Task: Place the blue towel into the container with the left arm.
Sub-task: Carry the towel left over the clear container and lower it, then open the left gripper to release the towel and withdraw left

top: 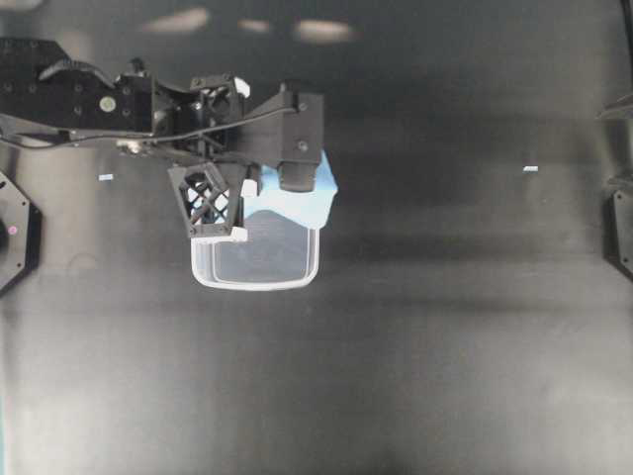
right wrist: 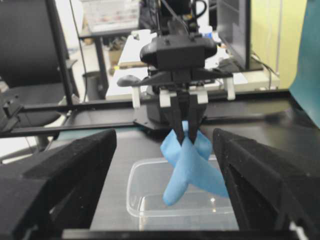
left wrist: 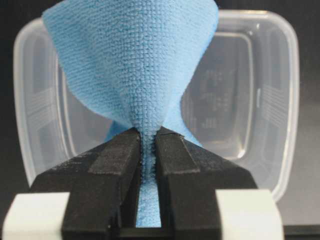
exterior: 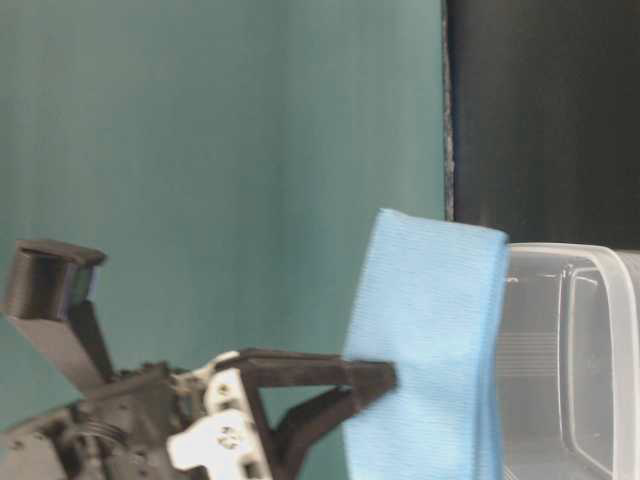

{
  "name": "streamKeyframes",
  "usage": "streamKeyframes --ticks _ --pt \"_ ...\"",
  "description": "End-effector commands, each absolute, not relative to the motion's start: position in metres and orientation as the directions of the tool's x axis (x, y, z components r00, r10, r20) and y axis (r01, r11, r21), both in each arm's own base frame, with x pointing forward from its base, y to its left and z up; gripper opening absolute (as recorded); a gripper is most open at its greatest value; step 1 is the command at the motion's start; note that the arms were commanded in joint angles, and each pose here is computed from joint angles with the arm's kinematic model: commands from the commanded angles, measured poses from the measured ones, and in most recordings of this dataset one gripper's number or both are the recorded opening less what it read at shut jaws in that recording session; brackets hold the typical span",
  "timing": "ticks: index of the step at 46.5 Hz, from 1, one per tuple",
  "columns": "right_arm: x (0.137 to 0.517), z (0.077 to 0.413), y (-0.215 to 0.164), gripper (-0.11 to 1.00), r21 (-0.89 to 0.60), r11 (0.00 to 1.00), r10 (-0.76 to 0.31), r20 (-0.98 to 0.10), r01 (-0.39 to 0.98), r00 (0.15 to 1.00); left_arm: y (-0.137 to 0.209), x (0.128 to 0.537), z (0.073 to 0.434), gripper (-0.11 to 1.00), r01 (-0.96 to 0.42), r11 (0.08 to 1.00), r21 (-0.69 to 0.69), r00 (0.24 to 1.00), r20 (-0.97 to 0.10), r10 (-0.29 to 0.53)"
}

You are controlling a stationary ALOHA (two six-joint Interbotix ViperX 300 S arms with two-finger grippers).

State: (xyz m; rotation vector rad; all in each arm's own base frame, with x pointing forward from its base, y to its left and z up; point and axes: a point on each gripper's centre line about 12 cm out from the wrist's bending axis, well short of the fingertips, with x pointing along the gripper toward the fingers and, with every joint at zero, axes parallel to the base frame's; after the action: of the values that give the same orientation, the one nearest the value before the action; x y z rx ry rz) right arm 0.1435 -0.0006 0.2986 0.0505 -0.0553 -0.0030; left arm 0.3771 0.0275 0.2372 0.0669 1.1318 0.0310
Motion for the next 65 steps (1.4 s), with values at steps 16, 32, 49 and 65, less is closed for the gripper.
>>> streamKeyframes --ticks 16,32,49,65 --pt "0.146 0.300 -0.001 0.75 0.057 0.998 -0.006 0.054 0.003 0.999 0.028 0.376 0.216 0.06 0.013 0.997 0.070 0.411 -0.910 0.058" --pt "0.145 0.300 -0.001 0.75 0.057 0.998 -0.006 0.055 0.003 0.998 0.028 0.373 0.210 0.57 -0.003 0.998 0.062 0.424 -0.904 0.058" --pt "0.145 0.301 -0.001 0.75 0.057 0.998 -0.006 0.055 0.003 0.998 0.019 0.349 0.287 0.88 -0.072 0.997 0.015 0.644 -0.763 0.058" --pt "0.146 0.300 -0.001 0.75 0.060 0.998 -0.006 0.052 0.003 0.999 0.005 0.289 0.315 0.88 -0.076 0.995 -0.067 0.843 -0.537 0.028"
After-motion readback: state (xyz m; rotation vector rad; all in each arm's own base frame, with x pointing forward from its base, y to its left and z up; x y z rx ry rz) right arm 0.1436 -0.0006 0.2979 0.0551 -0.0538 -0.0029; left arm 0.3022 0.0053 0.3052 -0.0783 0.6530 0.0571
